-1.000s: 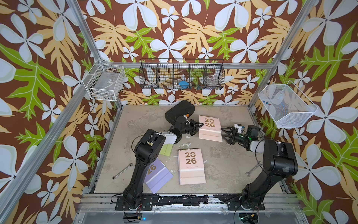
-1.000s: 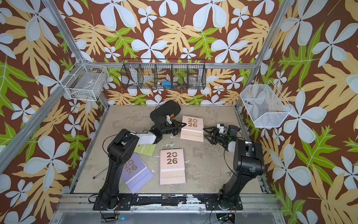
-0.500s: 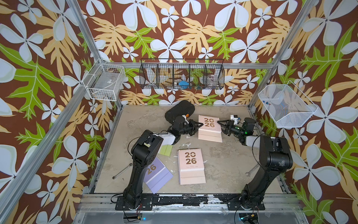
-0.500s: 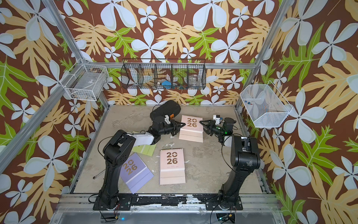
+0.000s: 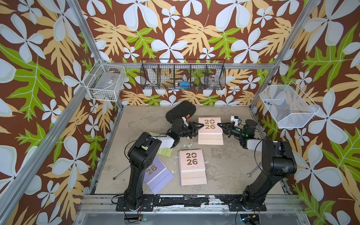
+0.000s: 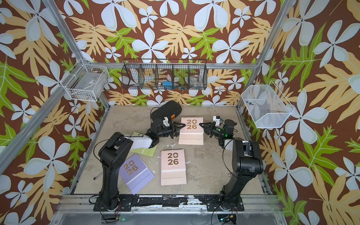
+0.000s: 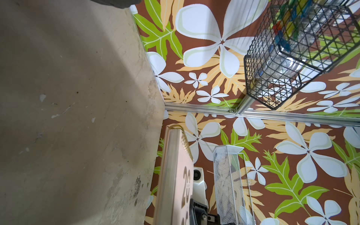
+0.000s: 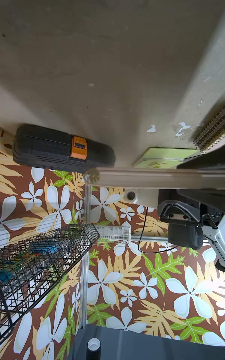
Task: Stack the calendars
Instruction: Place the calendar at the calendar, then adjust the calendar at the calendar.
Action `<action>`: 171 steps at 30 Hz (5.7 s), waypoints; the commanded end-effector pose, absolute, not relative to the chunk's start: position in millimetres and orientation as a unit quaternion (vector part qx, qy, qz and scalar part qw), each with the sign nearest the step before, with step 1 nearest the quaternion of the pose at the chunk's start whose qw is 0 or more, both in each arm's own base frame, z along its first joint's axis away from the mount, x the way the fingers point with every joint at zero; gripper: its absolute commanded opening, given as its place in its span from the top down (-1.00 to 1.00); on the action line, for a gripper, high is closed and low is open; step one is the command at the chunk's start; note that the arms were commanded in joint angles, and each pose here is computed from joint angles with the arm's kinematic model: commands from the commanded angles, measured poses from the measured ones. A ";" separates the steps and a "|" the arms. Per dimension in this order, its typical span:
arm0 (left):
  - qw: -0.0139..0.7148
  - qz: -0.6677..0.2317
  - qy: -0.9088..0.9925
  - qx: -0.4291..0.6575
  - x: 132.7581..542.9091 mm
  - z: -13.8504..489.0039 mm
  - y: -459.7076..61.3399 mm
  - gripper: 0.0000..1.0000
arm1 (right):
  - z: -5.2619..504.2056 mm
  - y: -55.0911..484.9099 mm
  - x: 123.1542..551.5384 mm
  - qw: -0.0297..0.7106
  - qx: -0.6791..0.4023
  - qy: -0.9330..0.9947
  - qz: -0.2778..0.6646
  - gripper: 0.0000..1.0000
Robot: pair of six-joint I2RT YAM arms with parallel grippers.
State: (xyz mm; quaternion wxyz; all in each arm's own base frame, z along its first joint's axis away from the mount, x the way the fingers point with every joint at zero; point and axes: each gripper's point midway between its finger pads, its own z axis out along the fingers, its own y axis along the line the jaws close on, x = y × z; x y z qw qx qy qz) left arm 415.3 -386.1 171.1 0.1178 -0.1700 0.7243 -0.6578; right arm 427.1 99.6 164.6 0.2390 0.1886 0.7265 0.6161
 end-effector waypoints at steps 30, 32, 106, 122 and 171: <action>0.180 -0.455 0.855 -0.171 301.8 98.1 -231.4 -0.28 | 156.0 187.6 266.5 0.247 0.098 0.761 0.592 0.79; 0.177 -0.444 0.861 -0.173 295.6 90.0 -224.5 -0.28 | 154.2 193.6 263.2 0.246 0.097 0.760 0.594 0.79; 0.142 -0.478 0.840 -0.214 275.2 69.3 -221.0 -0.30 | 73.9 223.6 250.9 0.203 0.109 0.826 0.514 0.12; 0.142 -0.470 0.845 -0.210 277.4 69.1 -221.2 -0.35 | 66.7 214.9 256.3 0.211 0.110 0.853 0.464 -0.38; 0.164 -0.435 0.858 -0.218 292.9 70.2 -193.1 -0.51 | 91.5 244.6 208.9 0.162 0.067 0.903 0.391 -1.00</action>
